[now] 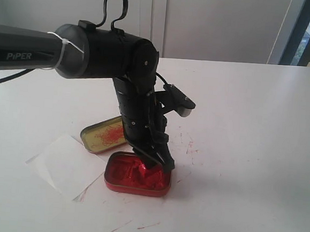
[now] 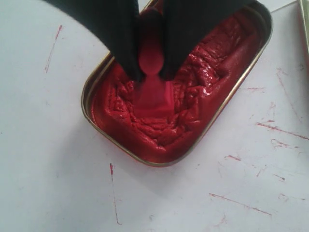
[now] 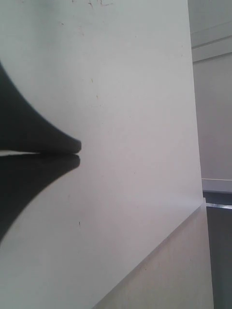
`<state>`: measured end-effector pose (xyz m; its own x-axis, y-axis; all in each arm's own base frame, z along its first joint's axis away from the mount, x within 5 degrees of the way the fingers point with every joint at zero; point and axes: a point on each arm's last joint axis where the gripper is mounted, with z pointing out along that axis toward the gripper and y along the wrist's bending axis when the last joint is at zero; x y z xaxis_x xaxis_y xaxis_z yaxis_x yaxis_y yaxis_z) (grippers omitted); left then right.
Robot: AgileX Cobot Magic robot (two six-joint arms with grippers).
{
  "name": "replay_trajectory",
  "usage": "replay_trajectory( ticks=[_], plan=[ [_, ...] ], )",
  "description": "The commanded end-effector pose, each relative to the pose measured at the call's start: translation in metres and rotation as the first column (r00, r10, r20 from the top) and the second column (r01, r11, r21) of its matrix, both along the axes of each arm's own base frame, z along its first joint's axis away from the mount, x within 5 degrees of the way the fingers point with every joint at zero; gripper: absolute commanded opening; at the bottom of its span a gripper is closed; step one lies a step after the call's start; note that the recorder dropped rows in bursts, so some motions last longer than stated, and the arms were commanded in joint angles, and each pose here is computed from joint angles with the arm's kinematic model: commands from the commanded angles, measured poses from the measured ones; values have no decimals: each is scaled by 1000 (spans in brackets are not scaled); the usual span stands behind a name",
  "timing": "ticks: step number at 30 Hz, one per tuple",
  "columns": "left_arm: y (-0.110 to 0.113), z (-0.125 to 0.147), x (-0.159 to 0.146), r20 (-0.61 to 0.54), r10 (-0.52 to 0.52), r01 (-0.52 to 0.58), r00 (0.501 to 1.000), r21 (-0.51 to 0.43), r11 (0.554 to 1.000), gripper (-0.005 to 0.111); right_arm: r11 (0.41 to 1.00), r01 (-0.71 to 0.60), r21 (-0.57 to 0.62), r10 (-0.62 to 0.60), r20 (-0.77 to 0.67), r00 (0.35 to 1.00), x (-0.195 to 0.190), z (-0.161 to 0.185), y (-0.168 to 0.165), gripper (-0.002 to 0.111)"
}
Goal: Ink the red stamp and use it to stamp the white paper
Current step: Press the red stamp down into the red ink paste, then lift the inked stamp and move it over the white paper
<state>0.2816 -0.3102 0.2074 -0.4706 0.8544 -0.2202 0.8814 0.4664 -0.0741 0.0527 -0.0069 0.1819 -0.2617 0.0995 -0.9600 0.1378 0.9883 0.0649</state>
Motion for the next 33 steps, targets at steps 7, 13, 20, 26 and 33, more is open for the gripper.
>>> replay_trajectory(
  ticks=[7, 13, 20, 26, 33],
  plan=[
    [-1, 4, -5, -19, 8, -8, 1000, -12, 1000, 0, 1000, -5, -5, 5, 13, 1000, 0, 0, 0, 0],
    [-1, 4, -5, -22, 8, -8, 1000, -9, 1000, 0, 1000, -5, -5, 5, 13, 1000, 0, 0, 0, 0],
    [8, 4, 3, -43, 41, -41, 998, -7, 999, 0, 1000, -5, -5, 5, 13, 1000, 0, 0, 0, 0],
    [21, 5, 15, -80, 97, -99, 992, -22, 995, 0, 1000, -5, -5, 5, 13, 1000, 0, 0, 0, 0],
    [38, 4, 25, -119, 140, -141, 983, 2, 990, 0, 1000, -5, -5, 5, 13, 1000, 0, 0, 0, 0]
  ],
)
